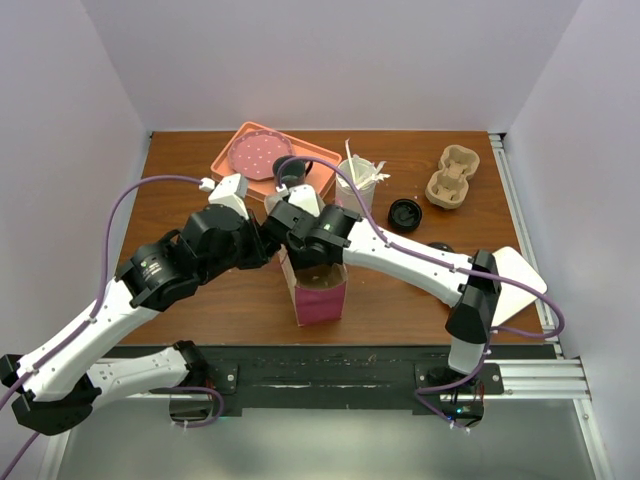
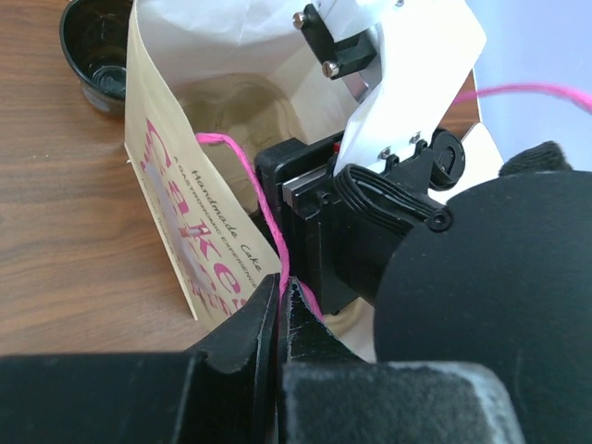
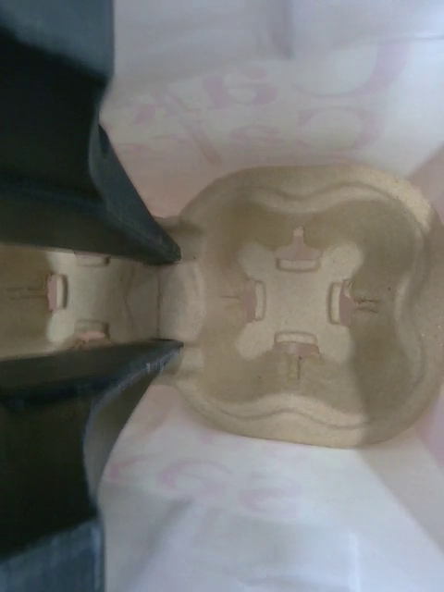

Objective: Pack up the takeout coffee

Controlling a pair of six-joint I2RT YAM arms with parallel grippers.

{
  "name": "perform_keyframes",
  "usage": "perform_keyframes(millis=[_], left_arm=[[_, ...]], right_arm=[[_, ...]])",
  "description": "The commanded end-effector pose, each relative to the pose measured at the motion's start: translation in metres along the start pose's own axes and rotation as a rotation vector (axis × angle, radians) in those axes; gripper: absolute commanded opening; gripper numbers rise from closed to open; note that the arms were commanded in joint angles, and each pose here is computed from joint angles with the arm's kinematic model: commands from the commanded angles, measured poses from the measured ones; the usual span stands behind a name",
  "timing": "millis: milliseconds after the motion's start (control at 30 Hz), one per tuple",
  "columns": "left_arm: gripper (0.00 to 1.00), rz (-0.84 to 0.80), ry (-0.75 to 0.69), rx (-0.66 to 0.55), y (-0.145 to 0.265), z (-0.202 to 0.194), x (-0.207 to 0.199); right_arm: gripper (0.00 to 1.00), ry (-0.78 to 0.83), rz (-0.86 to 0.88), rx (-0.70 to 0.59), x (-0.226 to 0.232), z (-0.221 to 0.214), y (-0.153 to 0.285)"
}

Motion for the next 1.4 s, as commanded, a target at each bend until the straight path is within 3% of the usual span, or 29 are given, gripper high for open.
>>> perform_keyframes(millis=[0,367,467,567,800,1033,1367], left_arm=[[0.00,0.016,0.032,-0.007,0.001,0.001,0.003],[0.02,0.015,0.033,0.003,0.002,-0.001,0.003],[0.15,-0.002,0.037,-0.002,0.005,0.003,-0.001],[0.38,-0.042,0.028,-0.024,0.014,0.014,-0.011],[0.57,-0.111,-0.018,-0.110,0.035,0.042,-0.026],[0.60,-0.037,-0.098,-0.165,0.039,0.052,-0.011],[0.61,0.198,-0.241,-0.203,0.032,0.083,0.007]], right_arm=[[0.53,-0.039,0.037,-0.059,0.002,0.009,0.007],[0.58,-0.052,0.107,-0.108,0.007,0.032,0.032],[0.58,-0.061,0.162,-0.129,0.013,0.044,0.048],[0.58,-0.079,0.241,-0.164,0.020,0.061,0.070],[0.58,-0.116,0.449,-0.222,0.035,0.088,0.122],[0.57,-0.166,0.470,-0.278,0.020,0.105,0.157],[0.57,-0.283,0.271,-0.402,-0.050,0.118,0.188]])
Point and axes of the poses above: each gripper's point midway between its finger pads, its own y axis back along the fingers, its own x axis along the line the jaws close on, z = x × y, the point moved 2 cm from there along y, back along the fingers, and after that the axes turned 4 degrees about -y, right-handed, at the moved point
